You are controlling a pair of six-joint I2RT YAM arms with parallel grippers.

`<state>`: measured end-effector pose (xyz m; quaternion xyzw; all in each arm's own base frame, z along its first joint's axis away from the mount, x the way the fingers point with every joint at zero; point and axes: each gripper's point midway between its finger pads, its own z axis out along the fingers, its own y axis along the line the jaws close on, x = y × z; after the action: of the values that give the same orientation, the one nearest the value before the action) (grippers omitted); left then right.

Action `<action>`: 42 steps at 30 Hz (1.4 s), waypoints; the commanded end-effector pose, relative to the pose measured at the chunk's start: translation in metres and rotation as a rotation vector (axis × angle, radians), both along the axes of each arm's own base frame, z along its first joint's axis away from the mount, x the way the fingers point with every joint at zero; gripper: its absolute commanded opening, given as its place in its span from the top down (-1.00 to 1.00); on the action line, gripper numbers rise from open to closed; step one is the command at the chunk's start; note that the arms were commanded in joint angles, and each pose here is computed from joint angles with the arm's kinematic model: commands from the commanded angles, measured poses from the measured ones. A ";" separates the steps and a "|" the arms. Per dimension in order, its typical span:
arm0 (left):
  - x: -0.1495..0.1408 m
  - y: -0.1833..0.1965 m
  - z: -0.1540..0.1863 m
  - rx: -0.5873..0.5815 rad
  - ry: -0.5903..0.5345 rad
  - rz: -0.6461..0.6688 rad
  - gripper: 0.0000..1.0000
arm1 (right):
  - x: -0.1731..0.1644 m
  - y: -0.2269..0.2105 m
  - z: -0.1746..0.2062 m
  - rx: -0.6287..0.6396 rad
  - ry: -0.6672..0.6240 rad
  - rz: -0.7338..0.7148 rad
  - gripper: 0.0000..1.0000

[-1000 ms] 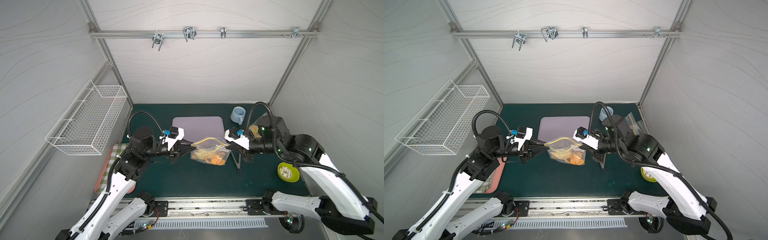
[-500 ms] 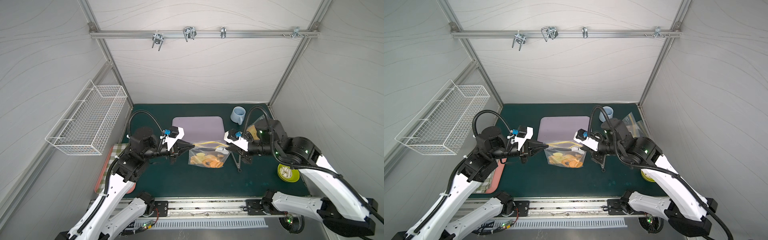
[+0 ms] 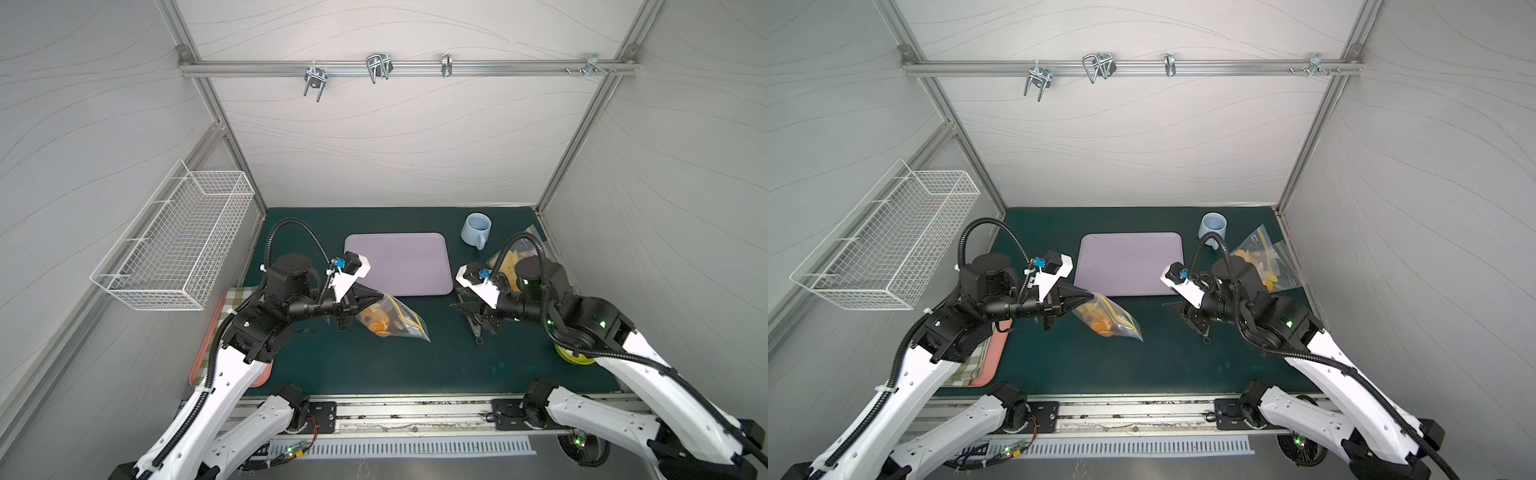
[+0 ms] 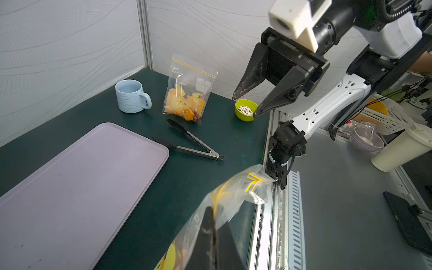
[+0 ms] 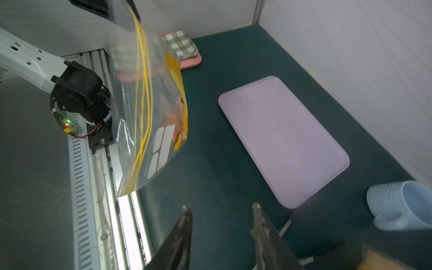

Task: Put the cookies into a resealable bag to prevent moisture
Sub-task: Close the ziploc bag at the center of the board.

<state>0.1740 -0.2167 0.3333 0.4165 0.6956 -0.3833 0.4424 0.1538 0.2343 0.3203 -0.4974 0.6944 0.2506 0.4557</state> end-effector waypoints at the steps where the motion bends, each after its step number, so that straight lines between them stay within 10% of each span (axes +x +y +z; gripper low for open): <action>1: 0.008 -0.003 0.011 0.010 -0.009 0.024 1.00 | 0.009 0.020 0.037 0.245 -0.108 0.016 0.18; 12: 0.030 -0.017 -0.062 0.240 0.165 0.187 1.00 | 0.034 0.027 -0.019 0.180 0.016 -0.097 -0.02; 26: 0.015 -0.022 -0.079 0.236 0.106 0.072 1.00 | -0.003 0.084 -0.044 0.260 0.058 0.369 -0.14; 42: 0.010 -0.026 -0.077 0.218 0.083 0.021 1.00 | -0.005 0.122 -0.056 0.277 0.147 0.566 -0.08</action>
<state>0.1813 -0.2360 0.2417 0.4216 0.7808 -0.3094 0.3418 0.1571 0.3514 0.2550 -0.5666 0.5546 0.4807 0.3746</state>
